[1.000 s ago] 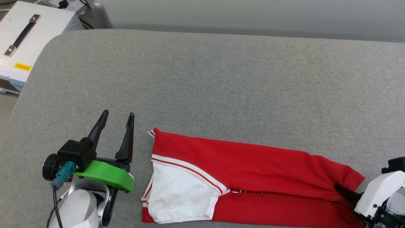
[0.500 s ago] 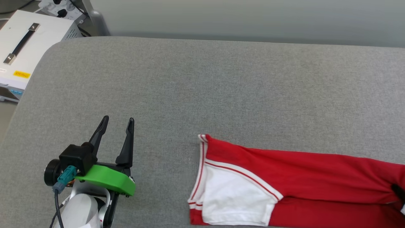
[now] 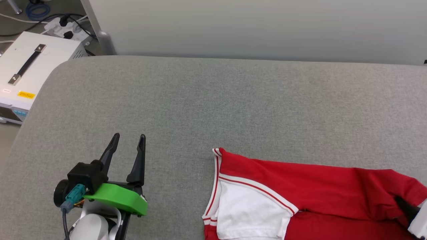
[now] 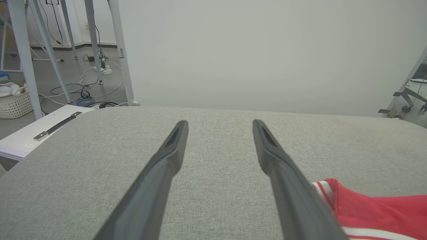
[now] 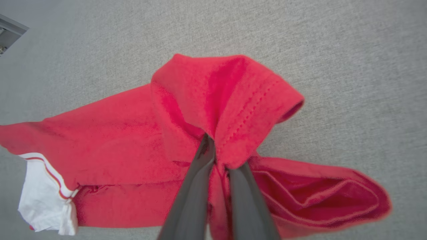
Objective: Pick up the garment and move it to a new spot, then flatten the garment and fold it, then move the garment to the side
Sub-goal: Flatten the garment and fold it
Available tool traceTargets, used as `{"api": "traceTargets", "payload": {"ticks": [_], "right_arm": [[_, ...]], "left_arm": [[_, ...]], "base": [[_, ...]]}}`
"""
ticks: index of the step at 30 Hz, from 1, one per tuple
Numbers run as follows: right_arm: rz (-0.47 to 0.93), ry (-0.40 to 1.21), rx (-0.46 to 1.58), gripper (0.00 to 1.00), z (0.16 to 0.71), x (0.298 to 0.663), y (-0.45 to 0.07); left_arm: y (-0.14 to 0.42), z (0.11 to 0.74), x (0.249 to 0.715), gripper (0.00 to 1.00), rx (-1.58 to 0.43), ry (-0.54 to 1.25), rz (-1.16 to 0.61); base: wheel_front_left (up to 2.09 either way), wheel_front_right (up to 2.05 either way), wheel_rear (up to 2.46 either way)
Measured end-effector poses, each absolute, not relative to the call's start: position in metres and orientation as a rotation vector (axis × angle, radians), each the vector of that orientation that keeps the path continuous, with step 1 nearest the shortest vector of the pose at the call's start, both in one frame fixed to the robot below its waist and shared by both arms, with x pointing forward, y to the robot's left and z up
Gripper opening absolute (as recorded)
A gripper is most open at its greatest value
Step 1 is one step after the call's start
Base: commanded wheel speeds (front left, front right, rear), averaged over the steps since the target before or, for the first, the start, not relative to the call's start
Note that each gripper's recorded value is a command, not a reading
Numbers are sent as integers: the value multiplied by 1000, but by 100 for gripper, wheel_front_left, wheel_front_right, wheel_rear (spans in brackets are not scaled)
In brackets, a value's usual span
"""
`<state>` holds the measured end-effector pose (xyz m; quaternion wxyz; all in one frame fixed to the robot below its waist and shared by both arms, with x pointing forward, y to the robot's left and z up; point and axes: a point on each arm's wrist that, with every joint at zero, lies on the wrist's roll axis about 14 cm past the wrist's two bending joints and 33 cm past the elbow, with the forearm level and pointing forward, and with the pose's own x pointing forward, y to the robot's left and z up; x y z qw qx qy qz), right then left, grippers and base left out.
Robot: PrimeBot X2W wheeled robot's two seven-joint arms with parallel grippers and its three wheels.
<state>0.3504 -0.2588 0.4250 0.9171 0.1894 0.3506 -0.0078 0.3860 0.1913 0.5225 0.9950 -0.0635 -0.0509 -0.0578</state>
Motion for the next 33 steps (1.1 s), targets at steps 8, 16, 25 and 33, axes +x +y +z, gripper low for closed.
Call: {"api": "traceTargets", "payload": {"ticks": [8, 16, 25, 33], "right_arm": [[125, 742, 454, 0, 441, 339, -205], [317, 762, 562, 0, 459, 339, -140], [553, 756, 780, 0, 466, 344, -62], [688, 750, 831, 0, 470, 350, 1]], "left_arm": [[193, 524, 376, 100, -139, -111, -98], [200, 522, 368, 100, -151, -110, -74], [212, 521, 359, 100, -144, -110, -36], [223, 517, 348, 100, -143, -101, 1]], "base": [[0, 0, 0], [0, 0, 0], [0, 0, 0], [0, 0, 0]]}}
